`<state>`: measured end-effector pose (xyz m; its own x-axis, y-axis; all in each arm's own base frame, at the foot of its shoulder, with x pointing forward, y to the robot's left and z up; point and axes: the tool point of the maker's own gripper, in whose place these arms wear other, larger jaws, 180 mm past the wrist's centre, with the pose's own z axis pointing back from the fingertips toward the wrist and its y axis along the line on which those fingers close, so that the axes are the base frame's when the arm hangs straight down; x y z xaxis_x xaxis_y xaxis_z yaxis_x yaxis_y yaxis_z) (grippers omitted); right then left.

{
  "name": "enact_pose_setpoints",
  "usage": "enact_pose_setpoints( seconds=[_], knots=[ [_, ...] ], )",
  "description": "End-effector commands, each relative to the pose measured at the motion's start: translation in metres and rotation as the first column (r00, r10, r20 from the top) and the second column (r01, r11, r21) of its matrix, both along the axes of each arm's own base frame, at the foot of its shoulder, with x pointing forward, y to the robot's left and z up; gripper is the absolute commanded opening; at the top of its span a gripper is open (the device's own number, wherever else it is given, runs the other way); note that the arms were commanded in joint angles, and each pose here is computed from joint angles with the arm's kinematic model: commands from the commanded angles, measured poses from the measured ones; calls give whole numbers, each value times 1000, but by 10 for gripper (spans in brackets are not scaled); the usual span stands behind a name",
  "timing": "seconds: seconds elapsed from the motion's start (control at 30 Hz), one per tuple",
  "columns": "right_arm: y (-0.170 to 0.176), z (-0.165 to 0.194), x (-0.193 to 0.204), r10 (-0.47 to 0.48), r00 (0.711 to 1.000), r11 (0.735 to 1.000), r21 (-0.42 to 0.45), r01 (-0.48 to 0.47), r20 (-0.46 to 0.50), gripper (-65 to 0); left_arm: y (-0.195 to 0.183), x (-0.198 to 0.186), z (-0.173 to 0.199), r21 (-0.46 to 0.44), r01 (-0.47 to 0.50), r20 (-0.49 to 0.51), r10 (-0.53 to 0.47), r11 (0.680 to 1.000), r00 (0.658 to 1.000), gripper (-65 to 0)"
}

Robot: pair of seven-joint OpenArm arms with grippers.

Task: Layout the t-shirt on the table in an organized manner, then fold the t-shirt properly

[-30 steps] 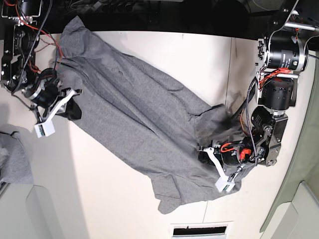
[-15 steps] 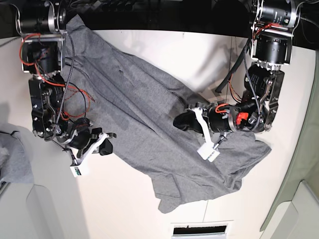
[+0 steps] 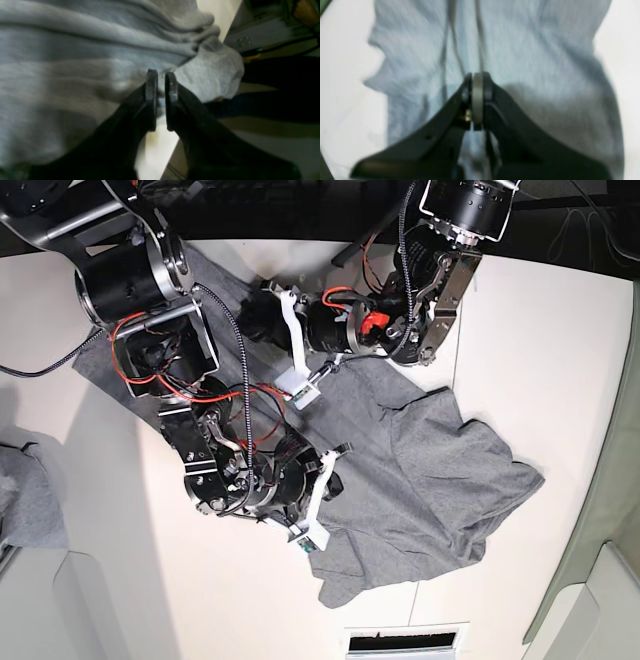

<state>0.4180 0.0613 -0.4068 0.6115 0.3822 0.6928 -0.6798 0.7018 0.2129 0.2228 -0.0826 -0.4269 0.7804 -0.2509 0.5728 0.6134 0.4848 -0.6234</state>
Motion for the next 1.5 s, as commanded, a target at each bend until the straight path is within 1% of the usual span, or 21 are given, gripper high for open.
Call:
enact_pose_setpoints(
  seconds=[0.0, 0.13, 0.2, 0.27, 0.33, 0.4, 0.5, 0.67, 0.8, 0.87, 0.93, 1.07, 1.17, 1.27, 1.3, 1.37, 1.4, 1.47],
  knots=[
    [3, 14, 13, -3, 999, 1000, 20, 2, 37, -650, -4, 3, 8, -33, -1, 25, 2, 999, 1000, -588],
    [-26, -12, 7, -31, 999, 999, -36, 30, -19, -650, -3, -10, -4, -23, -6, -14, 5, 1000, 1000, -588],
    [-48, -23, 6, -55, 998, 996, -68, 52, -38, -650, 1, -12, -13, 22, 8, -13, -8, 1000, 1000, -588],
    [-71, -32, 5, -80, 995, 992, -102, 74, -52, -650, 11, -11, -24, 86, -1, -17, 3, 996, 1000, -588],
    [-93, -40, 1, -103, 993, 987, -131, 94, -63, -650, 22, -9, -31, 127, -11, -10, 13, 992, 1000, -588],
    [-111, -48, -5, -128, 988, 984, -136, 116, -82, -650, 37, -2, -35, 166, -36, -2, 37, 985, 999, -588],
    [-127, -58, -20, -152, 980, 984, -109, 138, -132, -650, 69, 16, -41, 246, -90, 24, 86, 965, 996, -588],
    [-146, -76, -59, -168, 965, 984, -95, 151, -202, -650, 122, 50, -37, 316, -166, 84, 147, 934, 986, -588],
    [-143, -77, -88, -144, 971, 989, -59, 135, -192, -650, 157, 70, -39, 372, -199, 98, 174, 907, 980, -588],
    [-134, -75, -104, -120, 975, 993, -40, 115, -189, -650, 173, 78, -43, 393, -215, 97, 192, 894, 977, -588],
    [-120, -72, -123, -97, 975, 995, 2, 99, -201, -650, 186, 87, -46, 404, -238, 97, 217, 883, 971, -588],
    [-97, -66, -153, -55, 976, 996, 59, 69, -210, -650, 201, 108, -47, 423, -266, 96, 249, 867, 964, -588],
    [-84, -57, -161, -35, 982, 995, 89, 53, -188, -650, 210, 131, -40, 441, -283, 117, 258, 852, 959, -588],
    [-79, -37, -146, -56, 990, 989, 127, 73, -132, -650, 224, 145, -28, 459, -291, 138, 257, 839, 957, -588],
    [-79, -29, -138, -78, 991, 985, 146, 94, -109, -650, 226, 145, -25, 458, -273, 125, 242, 846, 962, -588],
    [-84, -11, -116, -141, 988, 971, 186, 149, -60, -650, 225, 139, -17, 437, -209, 80, 194, 875, 978, -587],
    [-88, -2, -104, -169, 985, 964, 203, 173, -38, -650, 227, 136, -14, 426, -202, 50, 201, 882, 978, -587],
    [-95, 14, -78, -219, 976, 951, 228, 211, 9, -650, 228, 134, -4, 374, -207, 10, 219, 904, 976, -587]
  ],
)
